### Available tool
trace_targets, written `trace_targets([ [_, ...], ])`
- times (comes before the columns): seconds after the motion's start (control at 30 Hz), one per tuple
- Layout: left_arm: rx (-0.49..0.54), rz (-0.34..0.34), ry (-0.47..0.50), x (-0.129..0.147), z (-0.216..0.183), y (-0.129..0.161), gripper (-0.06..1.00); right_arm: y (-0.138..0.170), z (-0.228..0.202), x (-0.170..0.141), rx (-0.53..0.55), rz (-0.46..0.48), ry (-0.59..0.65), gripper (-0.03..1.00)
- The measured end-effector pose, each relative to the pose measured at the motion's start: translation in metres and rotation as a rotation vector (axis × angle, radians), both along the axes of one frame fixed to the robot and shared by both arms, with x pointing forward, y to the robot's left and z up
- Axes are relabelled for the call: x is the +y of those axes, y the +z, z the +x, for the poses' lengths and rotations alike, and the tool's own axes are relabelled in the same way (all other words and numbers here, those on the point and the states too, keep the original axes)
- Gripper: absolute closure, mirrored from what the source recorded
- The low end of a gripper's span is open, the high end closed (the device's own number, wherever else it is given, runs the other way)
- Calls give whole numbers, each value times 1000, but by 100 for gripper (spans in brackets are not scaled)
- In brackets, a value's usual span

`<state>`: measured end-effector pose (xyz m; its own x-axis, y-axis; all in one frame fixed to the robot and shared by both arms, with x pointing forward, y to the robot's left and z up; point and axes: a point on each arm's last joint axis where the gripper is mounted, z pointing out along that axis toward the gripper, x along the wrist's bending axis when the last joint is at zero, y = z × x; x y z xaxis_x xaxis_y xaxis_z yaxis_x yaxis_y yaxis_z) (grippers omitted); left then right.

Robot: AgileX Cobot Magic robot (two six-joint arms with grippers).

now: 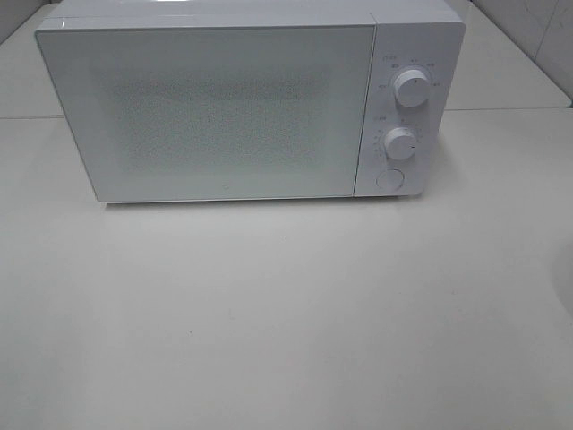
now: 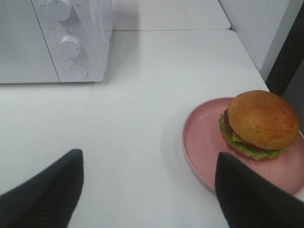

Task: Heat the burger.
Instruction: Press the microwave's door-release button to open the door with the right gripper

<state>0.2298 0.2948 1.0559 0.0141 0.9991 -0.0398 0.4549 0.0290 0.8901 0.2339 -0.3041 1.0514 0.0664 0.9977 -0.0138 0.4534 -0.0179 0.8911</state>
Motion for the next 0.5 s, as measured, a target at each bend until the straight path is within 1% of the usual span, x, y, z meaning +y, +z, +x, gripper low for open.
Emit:
trace_targets([
  [0.07, 0, 0, 0, 0, 0, 0, -4, 3, 1, 0, -15, -1, 1, 21],
  [0.13, 0, 0, 0, 0, 0, 0, -4, 16, 12, 0, -84, -5, 7, 21],
  [0.17, 0, 0, 0, 0, 0, 0, -4, 16, 12, 0, -84, -5, 7, 21],
  [0.23, 0, 0, 0, 0, 0, 0, -4, 28, 37, 1, -145, -10, 18, 21],
  [0.3, 0, 0, 0, 0, 0, 0, -4, 31, 43, 1, -161, -11, 21, 21],
  [0.33, 0, 0, 0, 0, 0, 0, -4, 34, 57, 2, -202, -16, 27, 22],
  [0.37, 0, 0, 0, 0, 0, 0, -4, 34, 57, 2, -202, -16, 27, 22],
  [0.4, 0, 0, 0, 0, 0, 0, -4, 34, 64, 1, -227, -25, 30, 23],
  [0.43, 0, 0, 0, 0, 0, 0, -4, 31, 77, 2, -279, -46, 38, 24],
  [0.5, 0, 0, 0, 0, 0, 0, -4, 27, 85, 2, -295, -59, 44, 26],
])
